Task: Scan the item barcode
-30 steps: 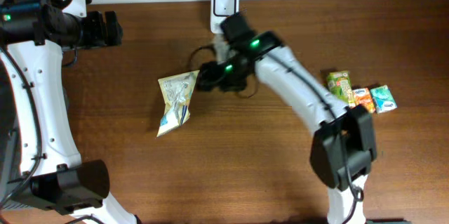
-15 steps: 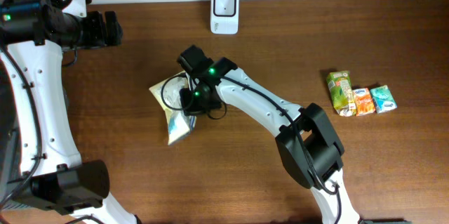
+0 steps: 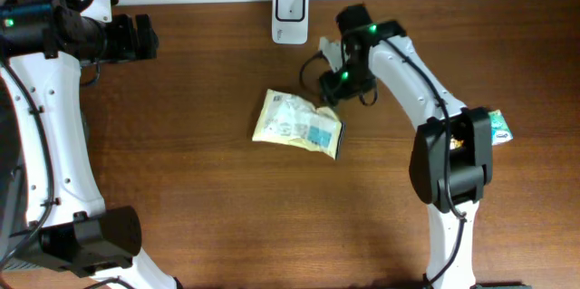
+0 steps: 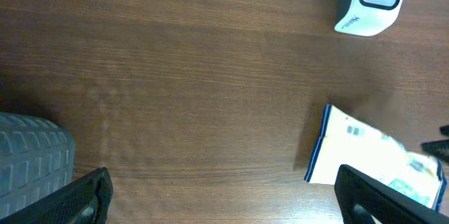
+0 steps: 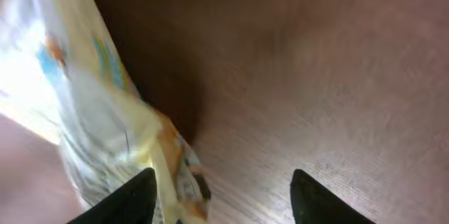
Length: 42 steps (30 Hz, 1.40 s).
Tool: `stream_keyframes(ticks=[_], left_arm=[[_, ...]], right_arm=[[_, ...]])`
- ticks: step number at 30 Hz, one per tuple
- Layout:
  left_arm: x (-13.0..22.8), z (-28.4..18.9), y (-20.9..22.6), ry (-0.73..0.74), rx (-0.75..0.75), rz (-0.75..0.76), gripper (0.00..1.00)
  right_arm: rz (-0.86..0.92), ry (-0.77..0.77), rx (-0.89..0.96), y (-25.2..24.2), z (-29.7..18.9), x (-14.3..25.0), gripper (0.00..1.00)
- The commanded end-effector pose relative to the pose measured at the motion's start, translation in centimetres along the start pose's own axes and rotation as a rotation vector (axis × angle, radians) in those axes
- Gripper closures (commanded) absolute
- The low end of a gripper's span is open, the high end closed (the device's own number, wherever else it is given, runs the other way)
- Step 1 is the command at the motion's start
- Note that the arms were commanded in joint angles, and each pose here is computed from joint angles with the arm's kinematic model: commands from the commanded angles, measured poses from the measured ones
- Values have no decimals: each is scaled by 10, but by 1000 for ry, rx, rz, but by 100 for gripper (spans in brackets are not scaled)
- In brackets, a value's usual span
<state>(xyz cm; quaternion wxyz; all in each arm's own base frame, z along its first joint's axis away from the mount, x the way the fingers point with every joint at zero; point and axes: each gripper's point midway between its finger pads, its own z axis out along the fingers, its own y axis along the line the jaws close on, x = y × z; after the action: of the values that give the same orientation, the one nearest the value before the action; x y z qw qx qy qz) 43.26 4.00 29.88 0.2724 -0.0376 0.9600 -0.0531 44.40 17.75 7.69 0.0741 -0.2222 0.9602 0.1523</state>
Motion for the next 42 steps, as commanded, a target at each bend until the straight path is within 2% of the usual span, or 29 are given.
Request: stream_keyframes(ticks=[1,4,7,8,9,10,14,17,19,22,27,32,38,42], left_arm=[[0,2,3,4,-6,1,1],[0,2,2,4,-5,1,1],[0,2,2,4,-5,1,1],[0,2,3,4,-5,1,1],[0,2,2,4,-5,1,1],[0,2,2,4,-5,1,1],[0,2,2,4,-5,1,1],[0,2,3,4,-5,1,1],[0,2,2,4,-5,1,1],[0,2,2,4,-5,1,1],[0,2,2,4,-5,1,1],[0,2,3,4,-6,1,1],[0,2,3,4,-5,1,1],[0,2,2,4,-5,1,1]], right_arm=[[24,-105,-153,34,-36,-31,39],[86,-116,-166,54,-49,-39,45],[132,-60,-173,79,-38,-30,64],[177,-29,-121,83,-28,-24,70],[275,2,10,76,-12,-14,80],[329,16,74,73,-1,-7,96],[430,52,170,72,36,14,96],[515,8,274,49,51,19,96],[533,-13,279,45,59,18,96],[514,-28,234,53,55,10,96],[481,-100,186,69,19,-16,96],[484,-104,286,49,25,-9,96],[505,77,300,36,94,36,96],[522,134,288,32,111,51,96]])
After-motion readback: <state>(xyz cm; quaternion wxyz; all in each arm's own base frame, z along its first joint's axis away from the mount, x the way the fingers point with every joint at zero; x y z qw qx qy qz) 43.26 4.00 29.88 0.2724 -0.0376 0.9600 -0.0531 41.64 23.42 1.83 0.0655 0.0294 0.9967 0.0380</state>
